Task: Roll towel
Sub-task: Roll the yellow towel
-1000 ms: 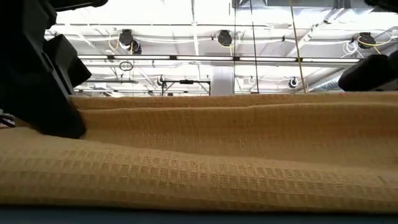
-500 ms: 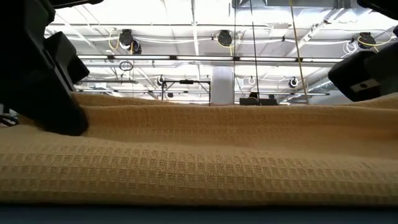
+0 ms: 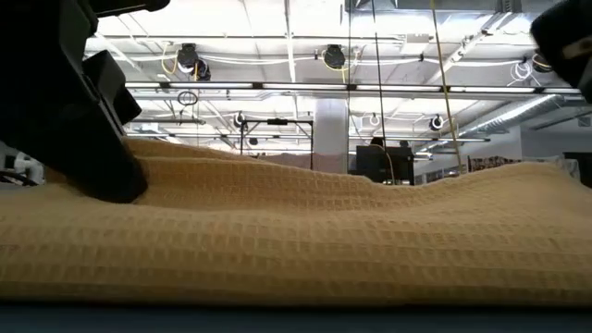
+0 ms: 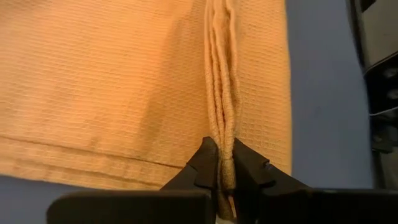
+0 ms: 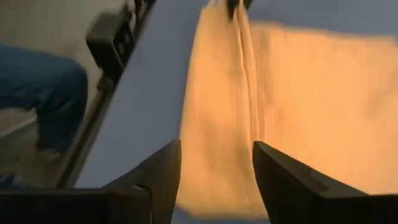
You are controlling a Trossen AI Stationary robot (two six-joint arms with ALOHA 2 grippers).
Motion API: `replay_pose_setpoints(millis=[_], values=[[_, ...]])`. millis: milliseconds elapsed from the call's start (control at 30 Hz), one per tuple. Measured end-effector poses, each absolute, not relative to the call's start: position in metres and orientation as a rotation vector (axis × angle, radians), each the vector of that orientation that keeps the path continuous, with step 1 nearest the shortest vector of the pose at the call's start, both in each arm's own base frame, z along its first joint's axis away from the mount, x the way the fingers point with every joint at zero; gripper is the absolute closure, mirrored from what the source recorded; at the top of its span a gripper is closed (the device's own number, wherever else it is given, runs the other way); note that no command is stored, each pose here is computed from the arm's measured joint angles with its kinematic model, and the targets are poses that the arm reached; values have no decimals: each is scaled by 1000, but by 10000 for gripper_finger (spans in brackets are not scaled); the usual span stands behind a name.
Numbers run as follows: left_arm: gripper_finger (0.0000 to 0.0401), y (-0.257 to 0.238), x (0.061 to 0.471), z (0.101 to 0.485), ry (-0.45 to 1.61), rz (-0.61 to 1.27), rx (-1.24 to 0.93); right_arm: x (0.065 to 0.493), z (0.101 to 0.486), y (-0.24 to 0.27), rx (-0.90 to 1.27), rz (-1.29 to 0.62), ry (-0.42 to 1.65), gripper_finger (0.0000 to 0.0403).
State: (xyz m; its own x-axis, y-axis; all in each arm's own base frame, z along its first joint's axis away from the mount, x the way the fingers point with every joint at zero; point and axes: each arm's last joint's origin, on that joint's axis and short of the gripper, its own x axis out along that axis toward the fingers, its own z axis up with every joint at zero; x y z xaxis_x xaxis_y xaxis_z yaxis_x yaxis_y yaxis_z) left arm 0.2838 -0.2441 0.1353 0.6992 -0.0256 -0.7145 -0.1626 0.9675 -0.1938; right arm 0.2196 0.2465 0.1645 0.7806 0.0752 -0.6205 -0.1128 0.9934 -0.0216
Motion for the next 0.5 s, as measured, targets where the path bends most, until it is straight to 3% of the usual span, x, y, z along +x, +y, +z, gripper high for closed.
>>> replay_pose_setpoints(millis=[133,500], values=[[374,-245,284,136,798,61,-264,217,149,259,-126,18,566,202],[374,-245,284,135,812,49,-268,221,109,267,-198,3,598,132]])
